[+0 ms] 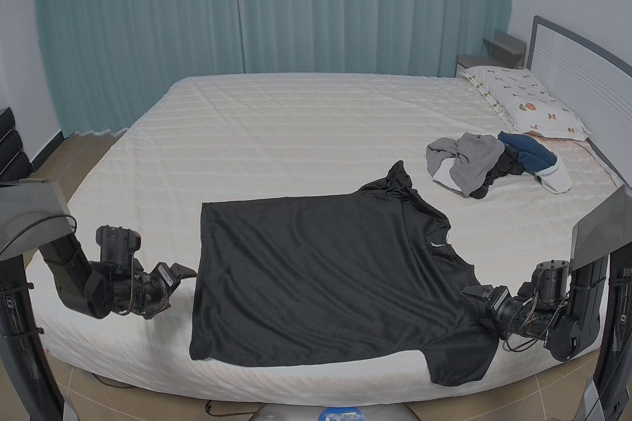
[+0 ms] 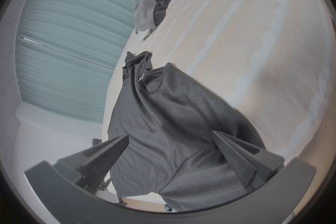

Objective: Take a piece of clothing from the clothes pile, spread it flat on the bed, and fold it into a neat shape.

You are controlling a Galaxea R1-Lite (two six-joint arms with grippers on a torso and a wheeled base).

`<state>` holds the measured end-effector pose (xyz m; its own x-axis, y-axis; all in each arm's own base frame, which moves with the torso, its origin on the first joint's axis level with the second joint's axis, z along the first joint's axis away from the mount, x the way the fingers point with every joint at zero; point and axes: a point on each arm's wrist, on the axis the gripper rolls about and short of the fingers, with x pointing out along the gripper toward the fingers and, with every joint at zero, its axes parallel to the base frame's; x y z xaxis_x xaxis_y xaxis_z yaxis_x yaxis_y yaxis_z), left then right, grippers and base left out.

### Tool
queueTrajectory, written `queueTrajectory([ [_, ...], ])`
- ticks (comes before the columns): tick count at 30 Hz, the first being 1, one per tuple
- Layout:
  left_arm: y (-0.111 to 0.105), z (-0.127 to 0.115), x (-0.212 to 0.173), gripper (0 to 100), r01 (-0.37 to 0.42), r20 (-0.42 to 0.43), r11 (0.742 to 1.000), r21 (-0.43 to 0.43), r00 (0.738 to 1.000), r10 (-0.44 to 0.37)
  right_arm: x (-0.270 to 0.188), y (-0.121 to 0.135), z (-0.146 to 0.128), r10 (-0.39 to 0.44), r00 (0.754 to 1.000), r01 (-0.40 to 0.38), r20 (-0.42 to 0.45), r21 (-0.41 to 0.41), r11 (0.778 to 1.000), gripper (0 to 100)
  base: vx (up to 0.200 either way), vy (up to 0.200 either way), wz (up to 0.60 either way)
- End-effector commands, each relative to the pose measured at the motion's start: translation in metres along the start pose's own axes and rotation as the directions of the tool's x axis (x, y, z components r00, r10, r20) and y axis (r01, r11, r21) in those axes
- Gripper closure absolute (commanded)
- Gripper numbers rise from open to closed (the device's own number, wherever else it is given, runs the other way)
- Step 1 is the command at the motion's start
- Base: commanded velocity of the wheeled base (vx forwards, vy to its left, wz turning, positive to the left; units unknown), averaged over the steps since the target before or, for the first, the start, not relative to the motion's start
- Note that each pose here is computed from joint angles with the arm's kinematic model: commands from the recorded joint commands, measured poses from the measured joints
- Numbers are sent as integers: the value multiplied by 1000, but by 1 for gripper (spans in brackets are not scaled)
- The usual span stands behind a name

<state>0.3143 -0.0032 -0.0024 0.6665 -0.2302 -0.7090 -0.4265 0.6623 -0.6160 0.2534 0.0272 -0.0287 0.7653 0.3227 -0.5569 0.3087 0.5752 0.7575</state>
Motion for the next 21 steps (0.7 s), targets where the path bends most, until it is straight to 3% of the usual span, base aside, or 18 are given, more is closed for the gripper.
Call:
queueTrajectory([
  [1,40,-63,-46,0,73,-89,983,171,994,-59,0,1,1,8,1000,-8,5,0,1000,0,0,0,0],
  [6,50,-83,-50,0,92,-100,966,241,993,-69,0,1,1,8,1000,-8,5,0,1000,0,0,0,0],
  [16,40,-104,-45,0,105,-150,938,331,987,-58,0,1,1,10,1000,-10,6,-2,1000,0,0,0,0],
  [21,40,-105,-44,0,99,-144,936,337,988,-53,0,1,0,10,1000,-10,4,-3,1000,0,0,0,0],
])
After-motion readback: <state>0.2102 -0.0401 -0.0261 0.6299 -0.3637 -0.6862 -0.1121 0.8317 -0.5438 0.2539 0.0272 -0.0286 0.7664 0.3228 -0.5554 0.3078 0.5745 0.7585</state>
